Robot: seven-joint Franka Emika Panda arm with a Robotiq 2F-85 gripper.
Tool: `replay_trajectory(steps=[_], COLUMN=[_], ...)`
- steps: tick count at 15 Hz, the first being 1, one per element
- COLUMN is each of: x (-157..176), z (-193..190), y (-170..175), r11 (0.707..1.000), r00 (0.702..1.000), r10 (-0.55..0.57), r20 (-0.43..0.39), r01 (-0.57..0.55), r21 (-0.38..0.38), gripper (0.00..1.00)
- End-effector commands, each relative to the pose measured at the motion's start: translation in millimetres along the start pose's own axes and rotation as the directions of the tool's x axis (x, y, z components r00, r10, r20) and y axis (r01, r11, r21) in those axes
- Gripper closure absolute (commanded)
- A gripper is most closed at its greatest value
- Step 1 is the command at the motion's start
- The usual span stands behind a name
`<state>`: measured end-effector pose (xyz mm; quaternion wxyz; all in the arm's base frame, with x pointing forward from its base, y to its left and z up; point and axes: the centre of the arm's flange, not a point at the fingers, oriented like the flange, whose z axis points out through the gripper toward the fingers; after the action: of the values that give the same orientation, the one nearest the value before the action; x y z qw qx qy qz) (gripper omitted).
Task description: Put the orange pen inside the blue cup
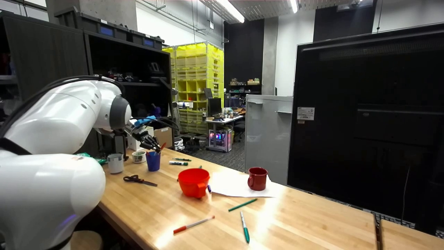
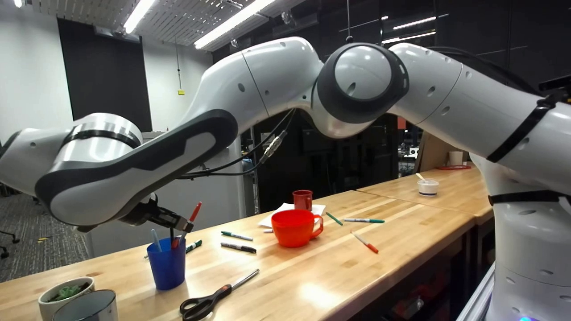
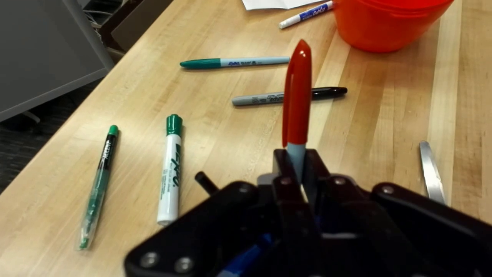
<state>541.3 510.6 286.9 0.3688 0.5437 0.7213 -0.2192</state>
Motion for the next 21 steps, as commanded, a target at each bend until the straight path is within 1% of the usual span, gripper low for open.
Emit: replay_trajectory(steps=[1, 2, 4, 5, 9, 11, 12, 13, 14, 21], x=[5.2, 5.3, 4.4, 4.4, 2.9, 1.4, 1.0, 0.6, 0.2, 0.0], z=[-8.2, -6.7, -6.5, -6.1, -4.1, -3.5, -2.8, -2.6, -1.8, -1.1], y=[15.2, 15.4, 16.6, 17.1, 19.9, 20.7, 20.4, 20.2, 19.8, 18.9], r11=[1.0, 1.0, 1.0, 1.0, 1.0, 0.999, 0.999, 0.999, 0.999, 0.999], r00=[1.0, 1.0, 1.0, 1.0, 1.0, 1.0, 1.0, 1.0, 1.0, 1.0], r10=[-0.013, -0.009, -0.006, -0.005, -0.001, 0.005, 0.007, 0.009, 0.011, 0.01], r20=[0.01, 0.011, 0.008, 0.009, 0.007, 0.005, 0.003, 0.003, 0.003, -0.009], r01=[0.013, 0.009, 0.005, 0.004, 0.0, -0.005, -0.007, -0.01, -0.011, -0.009], r21=[0.014, 0.015, 0.018, 0.019, 0.027, 0.031, 0.035, 0.037, 0.038, 0.051], gripper=[0.97, 0.68, 0.6, 0.54, 0.26, 0.14, 0.06, 0.02, 0.0, 0.0])
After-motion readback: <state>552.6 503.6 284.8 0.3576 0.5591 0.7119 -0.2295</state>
